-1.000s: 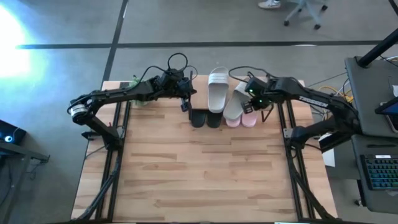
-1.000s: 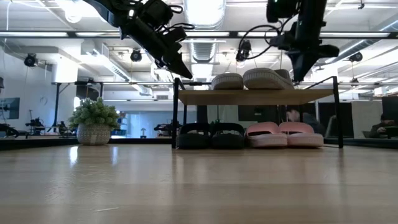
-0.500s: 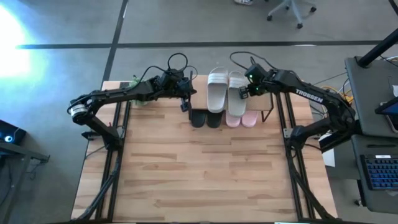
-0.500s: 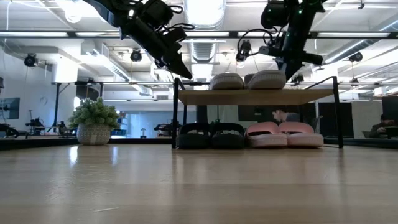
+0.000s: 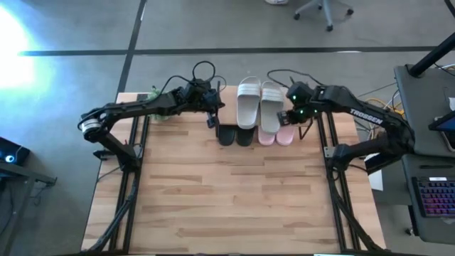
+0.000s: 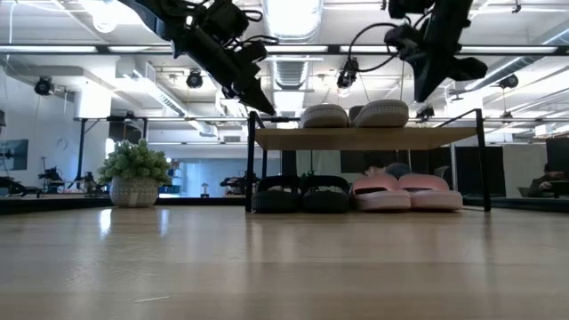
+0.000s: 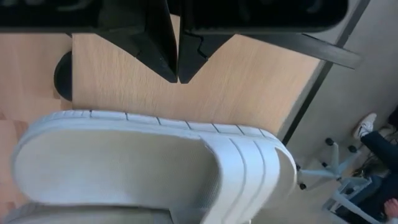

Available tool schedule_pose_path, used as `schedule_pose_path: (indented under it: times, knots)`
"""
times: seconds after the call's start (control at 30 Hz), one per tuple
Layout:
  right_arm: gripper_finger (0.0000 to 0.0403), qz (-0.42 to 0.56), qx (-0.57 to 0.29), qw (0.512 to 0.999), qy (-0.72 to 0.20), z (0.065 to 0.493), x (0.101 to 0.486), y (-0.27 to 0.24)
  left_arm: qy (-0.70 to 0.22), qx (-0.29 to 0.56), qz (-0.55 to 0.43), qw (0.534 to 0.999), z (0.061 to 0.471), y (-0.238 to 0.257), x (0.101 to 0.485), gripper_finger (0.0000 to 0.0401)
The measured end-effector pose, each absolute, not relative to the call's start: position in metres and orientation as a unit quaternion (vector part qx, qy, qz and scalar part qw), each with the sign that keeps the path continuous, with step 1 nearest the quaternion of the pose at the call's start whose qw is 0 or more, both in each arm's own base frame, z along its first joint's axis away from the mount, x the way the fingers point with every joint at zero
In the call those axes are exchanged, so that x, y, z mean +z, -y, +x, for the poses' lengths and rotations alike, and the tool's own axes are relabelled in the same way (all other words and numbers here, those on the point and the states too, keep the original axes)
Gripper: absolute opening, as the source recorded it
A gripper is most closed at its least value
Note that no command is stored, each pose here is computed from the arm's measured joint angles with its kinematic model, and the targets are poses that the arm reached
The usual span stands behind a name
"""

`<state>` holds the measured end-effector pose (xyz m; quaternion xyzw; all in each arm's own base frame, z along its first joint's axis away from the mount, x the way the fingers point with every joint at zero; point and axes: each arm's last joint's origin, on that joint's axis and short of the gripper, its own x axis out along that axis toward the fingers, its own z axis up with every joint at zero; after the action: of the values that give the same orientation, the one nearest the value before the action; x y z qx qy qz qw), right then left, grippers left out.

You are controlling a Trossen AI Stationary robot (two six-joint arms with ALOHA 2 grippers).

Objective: Pick and place slides into the shelf
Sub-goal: Adjust the gray slippers on the shelf

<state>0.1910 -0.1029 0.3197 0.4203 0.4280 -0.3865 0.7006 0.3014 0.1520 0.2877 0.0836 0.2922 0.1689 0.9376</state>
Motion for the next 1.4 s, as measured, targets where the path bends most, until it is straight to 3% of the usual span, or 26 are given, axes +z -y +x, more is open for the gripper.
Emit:
schedule_pose_path:
  times: [0.3, 0.47, 0.53, 0.73, 0.87, 1.07, 1.4]
  knots:
    - [0.0012, 0.444, -0.336, 0.698, -0.449, 0.220, 0.313, 0.060, -0.308, 0.157, 0.079, 0.935, 0.308, -0.151, 0.277, 0.0000]
    - [0.0012, 0.446, -0.327, 0.698, -0.456, 0.229, 0.309, 0.048, -0.246, 0.017, 0.056, 0.968, 0.316, -0.139, 0.290, 0.0000]
    - [0.0012, 0.447, -0.328, 0.695, -0.457, 0.230, 0.308, 0.045, -0.224, -0.001, 0.068, 0.972, 0.322, -0.130, 0.295, 0.0000]
    - [0.0012, 0.455, -0.332, 0.686, -0.462, 0.231, 0.304, 0.039, -0.197, 0.016, 0.093, 0.976, 0.341, -0.121, 0.288, 0.0000]
    - [0.0012, 0.459, -0.332, 0.685, -0.459, 0.232, 0.299, 0.037, -0.225, 0.079, 0.092, 0.967, 0.353, -0.126, 0.277, 0.0000]
    - [0.0012, 0.469, -0.313, 0.710, -0.422, 0.242, 0.295, 0.038, -0.195, 0.087, 0.100, 0.972, 0.367, -0.131, 0.290, 0.0000]
    - [0.0012, 0.449, -0.348, 0.720, -0.398, 0.243, 0.292, 0.043, -0.225, 0.079, 0.091, 0.967, 0.379, -0.135, 0.269, 0.0000]
